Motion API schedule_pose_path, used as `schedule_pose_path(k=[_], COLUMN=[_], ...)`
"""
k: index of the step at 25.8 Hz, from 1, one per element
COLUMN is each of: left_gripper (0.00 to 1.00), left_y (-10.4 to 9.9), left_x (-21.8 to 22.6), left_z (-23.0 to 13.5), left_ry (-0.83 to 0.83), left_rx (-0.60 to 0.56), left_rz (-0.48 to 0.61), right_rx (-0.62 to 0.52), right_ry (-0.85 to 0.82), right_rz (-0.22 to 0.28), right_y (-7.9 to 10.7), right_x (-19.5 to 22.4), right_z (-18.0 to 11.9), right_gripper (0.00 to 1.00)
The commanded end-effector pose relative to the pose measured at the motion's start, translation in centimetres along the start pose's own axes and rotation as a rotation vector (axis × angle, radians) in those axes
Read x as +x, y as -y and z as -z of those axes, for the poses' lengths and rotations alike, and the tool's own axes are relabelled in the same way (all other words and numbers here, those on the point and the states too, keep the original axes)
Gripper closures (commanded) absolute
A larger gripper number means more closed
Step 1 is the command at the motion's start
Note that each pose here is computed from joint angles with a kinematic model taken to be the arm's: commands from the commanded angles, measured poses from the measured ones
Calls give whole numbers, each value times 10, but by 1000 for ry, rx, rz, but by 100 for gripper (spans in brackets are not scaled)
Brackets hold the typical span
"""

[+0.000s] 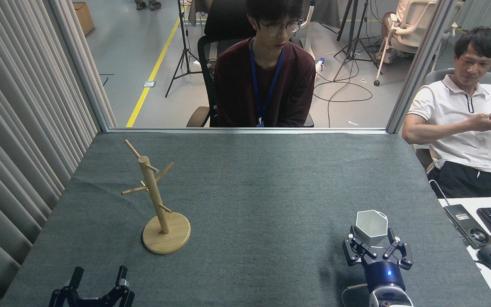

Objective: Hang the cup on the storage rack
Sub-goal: 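Close the right gripper on the cup and lift it, then carry the cup toward the left gripper and tilt it sideways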

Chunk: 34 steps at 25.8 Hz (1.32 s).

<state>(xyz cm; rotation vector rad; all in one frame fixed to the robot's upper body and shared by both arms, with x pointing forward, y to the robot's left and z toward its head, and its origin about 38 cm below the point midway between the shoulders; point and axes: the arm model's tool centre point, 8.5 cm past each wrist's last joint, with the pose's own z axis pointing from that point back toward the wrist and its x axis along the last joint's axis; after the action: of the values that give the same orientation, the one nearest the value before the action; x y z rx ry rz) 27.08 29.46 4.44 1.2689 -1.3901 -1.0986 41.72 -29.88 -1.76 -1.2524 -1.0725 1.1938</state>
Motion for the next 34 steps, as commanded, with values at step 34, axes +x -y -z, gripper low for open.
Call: schedule_pose_path(k=[34], left_gripper=[0], left_y=[35], left_x=[150], left_z=[24], left_ry=[446], left_rx=[-65], left_rz=[147], right_rx=[-413], right_ry=[364], right_rz=[3], right_y=[102], right_x=[174], right_z=[-105], right_gripper=[33])
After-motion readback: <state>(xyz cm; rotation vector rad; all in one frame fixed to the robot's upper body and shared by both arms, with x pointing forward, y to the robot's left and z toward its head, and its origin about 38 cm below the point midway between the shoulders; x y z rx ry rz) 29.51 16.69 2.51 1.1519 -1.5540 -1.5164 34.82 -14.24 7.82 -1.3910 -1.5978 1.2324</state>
